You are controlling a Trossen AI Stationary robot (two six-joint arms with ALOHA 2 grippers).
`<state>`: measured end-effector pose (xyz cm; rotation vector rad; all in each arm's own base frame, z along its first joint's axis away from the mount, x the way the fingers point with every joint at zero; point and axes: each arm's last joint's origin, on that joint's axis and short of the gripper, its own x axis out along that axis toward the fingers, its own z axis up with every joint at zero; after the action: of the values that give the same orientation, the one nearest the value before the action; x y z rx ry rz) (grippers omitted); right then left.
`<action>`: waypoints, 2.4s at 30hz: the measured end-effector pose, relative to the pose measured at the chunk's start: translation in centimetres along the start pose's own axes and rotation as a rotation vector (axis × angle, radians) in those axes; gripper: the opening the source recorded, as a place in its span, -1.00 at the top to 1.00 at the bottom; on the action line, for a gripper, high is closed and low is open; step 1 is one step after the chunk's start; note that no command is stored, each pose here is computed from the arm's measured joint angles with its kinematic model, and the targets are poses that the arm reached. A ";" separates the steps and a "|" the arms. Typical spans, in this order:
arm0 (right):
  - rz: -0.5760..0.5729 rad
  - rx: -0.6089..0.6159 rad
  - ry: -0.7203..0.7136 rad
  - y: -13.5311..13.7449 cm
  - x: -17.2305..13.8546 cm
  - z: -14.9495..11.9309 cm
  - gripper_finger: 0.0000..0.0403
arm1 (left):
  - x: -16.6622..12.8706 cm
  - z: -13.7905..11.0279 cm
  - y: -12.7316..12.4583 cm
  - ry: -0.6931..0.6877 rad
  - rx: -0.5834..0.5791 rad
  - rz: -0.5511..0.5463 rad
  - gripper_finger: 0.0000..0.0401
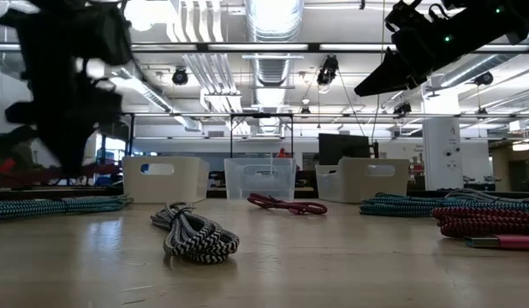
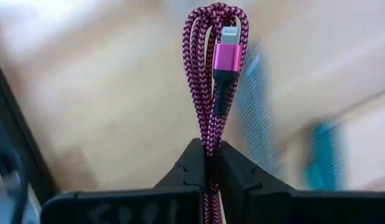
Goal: Pick & Place USB Port
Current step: Put the left pink charger cable into the white bin, then put the top pink charger cable into the white bin
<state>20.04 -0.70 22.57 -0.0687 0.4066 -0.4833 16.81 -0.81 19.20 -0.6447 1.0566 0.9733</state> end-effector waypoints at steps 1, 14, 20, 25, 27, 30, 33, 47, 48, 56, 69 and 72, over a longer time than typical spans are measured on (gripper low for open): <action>0.000 0.000 0.000 0.0 0.0 0.0 0.11 | -0.8 0.6 -0.4 -0.044 -0.007 -0.011 0.92; 0.000 -0.004 -0.001 0.0 0.0 0.0 0.11 | -6.1 8.0 -2.0 -0.325 -0.094 -0.116 0.92; 0.000 -0.028 -0.004 0.0 0.0 0.0 0.11 | -4.6 12.1 -1.8 -0.392 -0.113 -0.167 0.92; -0.001 -0.028 -0.004 0.0 0.0 0.0 0.11 | -2.0 15.0 -1.0 -0.394 -0.139 -0.123 0.92; -0.001 -0.028 -0.004 0.0 0.0 0.0 0.11 | -0.7 15.6 -0.7 -0.368 -0.157 -0.079 0.92; 0.000 -0.027 -0.003 0.0 0.0 0.0 0.11 | 1.2 16.1 -0.6 -0.323 -0.165 -0.023 0.92; -0.001 -0.027 -0.003 0.0 0.0 0.0 0.11 | 3.2 16.4 -0.7 -0.273 -0.166 0.024 0.91; -0.001 -0.010 0.020 0.0 0.0 -0.2 0.11 | 8.6 16.4 -0.7 -0.125 -0.249 0.124 0.66; -0.001 -0.012 0.022 0.0 0.0 -0.2 0.11 | 8.8 16.4 -0.7 -0.120 -0.249 0.129 0.66; -0.001 -0.012 0.023 0.0 0.0 -0.2 0.11 | 8.4 16.5 -0.6 -0.129 -0.222 0.121 0.66; -0.001 -0.013 0.024 0.0 0.0 -0.3 0.11 | 3.1 16.8 -0.3 -0.249 -0.160 -0.003 0.66; -0.001 -0.013 0.024 0.0 0.0 -0.3 0.11 | 1.6 16.5 -0.2 -0.285 -0.137 -0.033 0.66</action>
<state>19.93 -0.70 22.34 -0.0756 0.4332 -0.4831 24.11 13.32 23.95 -0.6120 0.7305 1.0798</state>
